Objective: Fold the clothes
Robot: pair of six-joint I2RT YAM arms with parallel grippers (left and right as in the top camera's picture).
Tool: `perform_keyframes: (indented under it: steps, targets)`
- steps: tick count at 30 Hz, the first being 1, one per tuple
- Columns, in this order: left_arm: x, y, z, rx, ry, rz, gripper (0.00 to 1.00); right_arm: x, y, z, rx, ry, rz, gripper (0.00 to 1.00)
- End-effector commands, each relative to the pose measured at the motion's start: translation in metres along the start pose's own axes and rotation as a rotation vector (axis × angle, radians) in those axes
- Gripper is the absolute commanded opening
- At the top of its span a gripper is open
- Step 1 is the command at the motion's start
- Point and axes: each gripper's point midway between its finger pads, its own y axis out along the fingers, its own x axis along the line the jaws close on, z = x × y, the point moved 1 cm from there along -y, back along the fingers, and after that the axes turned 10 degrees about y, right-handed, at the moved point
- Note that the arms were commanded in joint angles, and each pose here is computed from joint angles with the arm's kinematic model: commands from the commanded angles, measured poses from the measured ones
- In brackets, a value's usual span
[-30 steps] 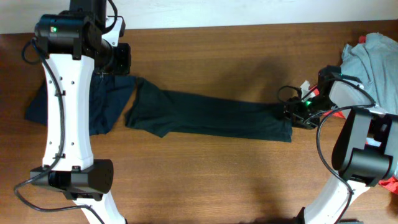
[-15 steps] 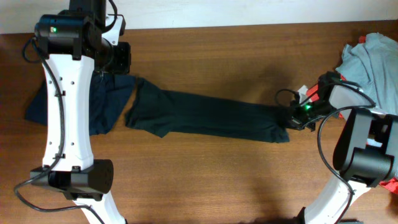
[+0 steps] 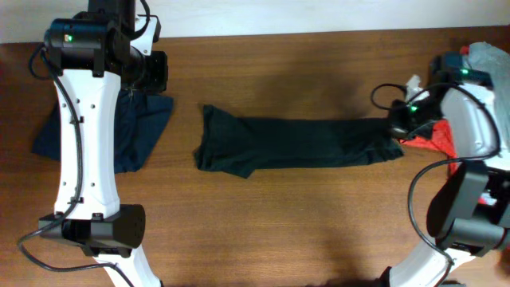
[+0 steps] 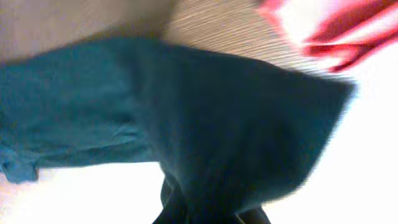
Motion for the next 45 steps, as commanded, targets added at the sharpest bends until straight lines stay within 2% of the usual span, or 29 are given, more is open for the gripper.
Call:
perform_keyframes:
  steps: [1,9,18,19,20,24,26,28,32,38,42,43,44,45]
  targets:
    - [0.000,-0.008,-0.002,-0.025,0.016,0.001,0.33,0.038,0.008,0.015,0.017,-0.108,0.013,0.04]
    - [0.000,-0.008,-0.002,-0.024,0.016,0.001,0.33,0.122,0.033,0.044,0.000,-0.305,-0.013,0.05]
    - [0.000,-0.008,-0.001,-0.020,0.016,0.002,0.33,0.152,0.073,0.063,0.030,-0.342,0.028,0.05]
    - [0.000,-0.008,-0.001,-0.020,0.016,0.002,0.33,0.153,0.076,0.064,0.033,-0.347,0.030,0.08]
    - [0.000,-0.008,-0.001,-0.020,0.016,0.002,0.33,0.155,0.078,0.065,0.037,-0.352,0.025,0.17]
    - [0.000,-0.008,-0.001,-0.021,0.016,0.002,0.33,0.174,0.079,0.069,0.041,-0.372,-0.058,0.21]
    - [0.000,-0.008,-0.001,-0.021,0.016,0.002,0.33,0.186,0.077,0.074,0.065,-0.378,-0.137,0.34]
    - [0.000,-0.008,-0.001,-0.021,0.016,0.002,0.34,0.199,0.073,0.081,0.101,-0.402,-0.231,0.42]
    - [0.000,-0.008,-0.002,-0.024,0.016,0.001,0.34,0.226,0.058,0.096,0.167,-0.500,-0.447,0.49]
    - [0.001,-0.008,-0.002,-0.028,0.016,0.000,0.38,0.212,0.046,0.074,0.129,-0.441,-0.460,0.50]
    - [0.001,-0.008,-0.005,-0.037,0.017,-0.002,0.39,0.170,0.048,0.049,0.102,-0.262,-0.313,0.46]
    - [0.001,-0.008,-0.005,-0.039,0.017,-0.002,0.39,0.156,0.049,0.046,0.098,-0.231,-0.258,0.43]
    - [0.001,-0.008,-0.006,-0.041,0.017,-0.002,0.40,0.130,0.051,0.043,0.097,-0.180,-0.146,0.32]
    - [0.001,-0.008,-0.006,-0.043,0.017,-0.003,0.40,0.123,0.052,0.044,0.102,-0.171,-0.114,0.24]
